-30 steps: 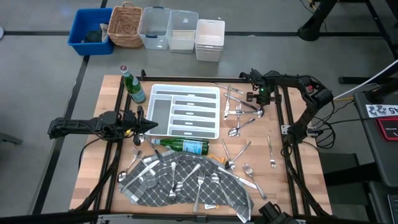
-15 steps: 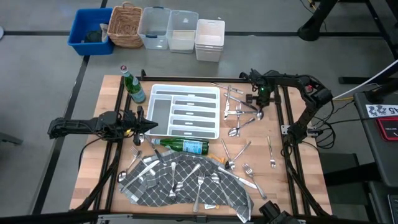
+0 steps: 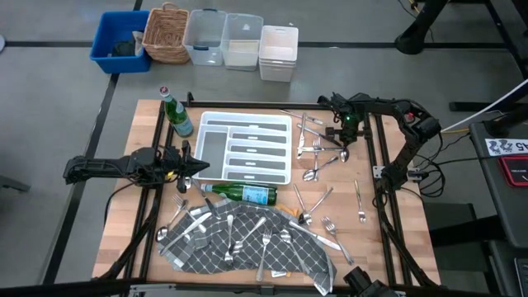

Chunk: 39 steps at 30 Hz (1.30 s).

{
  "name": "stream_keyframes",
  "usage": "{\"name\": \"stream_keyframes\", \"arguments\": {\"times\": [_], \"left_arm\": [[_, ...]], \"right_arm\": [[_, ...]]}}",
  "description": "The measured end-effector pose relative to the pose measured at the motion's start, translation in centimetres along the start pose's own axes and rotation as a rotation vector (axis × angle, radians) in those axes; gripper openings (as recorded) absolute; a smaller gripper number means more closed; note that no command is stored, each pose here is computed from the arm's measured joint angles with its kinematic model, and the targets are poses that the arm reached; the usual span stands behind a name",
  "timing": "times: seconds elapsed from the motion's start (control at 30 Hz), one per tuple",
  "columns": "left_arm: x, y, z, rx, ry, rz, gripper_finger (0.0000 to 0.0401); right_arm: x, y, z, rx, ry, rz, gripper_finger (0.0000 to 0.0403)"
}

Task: Sort silverware
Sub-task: Put the silver spoon into the silverware tray

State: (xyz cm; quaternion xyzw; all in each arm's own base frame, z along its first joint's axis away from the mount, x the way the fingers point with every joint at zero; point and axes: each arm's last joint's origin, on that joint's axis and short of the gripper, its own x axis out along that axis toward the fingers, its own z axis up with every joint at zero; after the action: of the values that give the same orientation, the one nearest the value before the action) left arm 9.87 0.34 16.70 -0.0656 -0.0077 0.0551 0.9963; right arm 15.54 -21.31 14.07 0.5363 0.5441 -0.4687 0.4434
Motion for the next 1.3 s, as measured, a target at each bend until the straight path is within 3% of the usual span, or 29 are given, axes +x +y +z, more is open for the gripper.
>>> {"name": "stream_keyframes", "arguments": {"times": [0.27,0.83,1.1,1.3], "left_arm": [[0.0,0.0,0.0,0.000,0.000,0.000,0.0000],[0.0,0.0,0.0,0.000,0.000,0.000,0.0000],[0.0,0.0,0.0,0.000,0.000,0.000,0.0000],[0.0,0.0,0.0,0.000,0.000,0.000,0.0000]], "right_arm": [[-0.4,-0.1,-0.2,-0.033,0.003,0.017,0.0001],[-5.4,0.6,-0.1,-0.084,-0.146,0.155,0.0001],[-8.6,3.4,-0.5,-0.233,-0.205,0.281,0.0001],[-11.4,6.9,-1.7,-0.380,-0.334,0.383,0.0001]]}}
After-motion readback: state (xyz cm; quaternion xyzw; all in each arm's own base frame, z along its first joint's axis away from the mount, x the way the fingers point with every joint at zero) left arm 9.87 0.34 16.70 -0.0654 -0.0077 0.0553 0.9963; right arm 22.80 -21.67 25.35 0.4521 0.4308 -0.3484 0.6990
